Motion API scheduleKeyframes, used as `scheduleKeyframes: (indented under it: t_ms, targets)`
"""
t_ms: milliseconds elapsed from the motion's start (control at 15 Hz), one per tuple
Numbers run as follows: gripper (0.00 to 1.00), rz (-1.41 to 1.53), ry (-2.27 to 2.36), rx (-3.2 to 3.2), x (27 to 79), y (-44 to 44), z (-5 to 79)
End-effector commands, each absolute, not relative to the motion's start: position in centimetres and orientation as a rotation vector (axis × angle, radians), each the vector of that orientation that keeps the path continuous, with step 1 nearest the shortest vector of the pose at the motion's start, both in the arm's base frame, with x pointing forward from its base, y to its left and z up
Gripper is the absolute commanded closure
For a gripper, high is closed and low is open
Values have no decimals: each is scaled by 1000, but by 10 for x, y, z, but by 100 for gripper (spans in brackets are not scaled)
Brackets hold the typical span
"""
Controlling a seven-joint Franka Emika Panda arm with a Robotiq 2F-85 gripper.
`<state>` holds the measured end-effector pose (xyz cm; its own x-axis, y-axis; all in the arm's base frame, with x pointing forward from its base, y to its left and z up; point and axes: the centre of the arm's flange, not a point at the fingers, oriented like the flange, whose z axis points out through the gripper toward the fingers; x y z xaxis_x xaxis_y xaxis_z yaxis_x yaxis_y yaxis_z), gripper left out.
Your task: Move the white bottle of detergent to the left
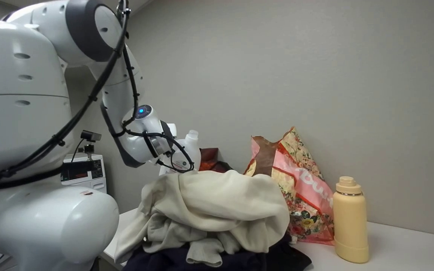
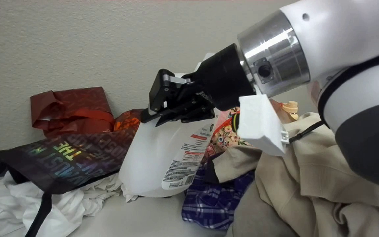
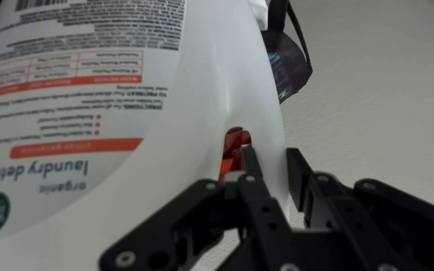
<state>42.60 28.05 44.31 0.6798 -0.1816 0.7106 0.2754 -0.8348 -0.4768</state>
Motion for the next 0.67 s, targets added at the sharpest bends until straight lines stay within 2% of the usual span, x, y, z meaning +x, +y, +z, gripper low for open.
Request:
scheduleKeyframes:
  t_ms: [0,600]
  targets:
    - [94,-1143,-149,-2245,433,295,425]
    - [94,-1206,-315,-2221,437,311,400]
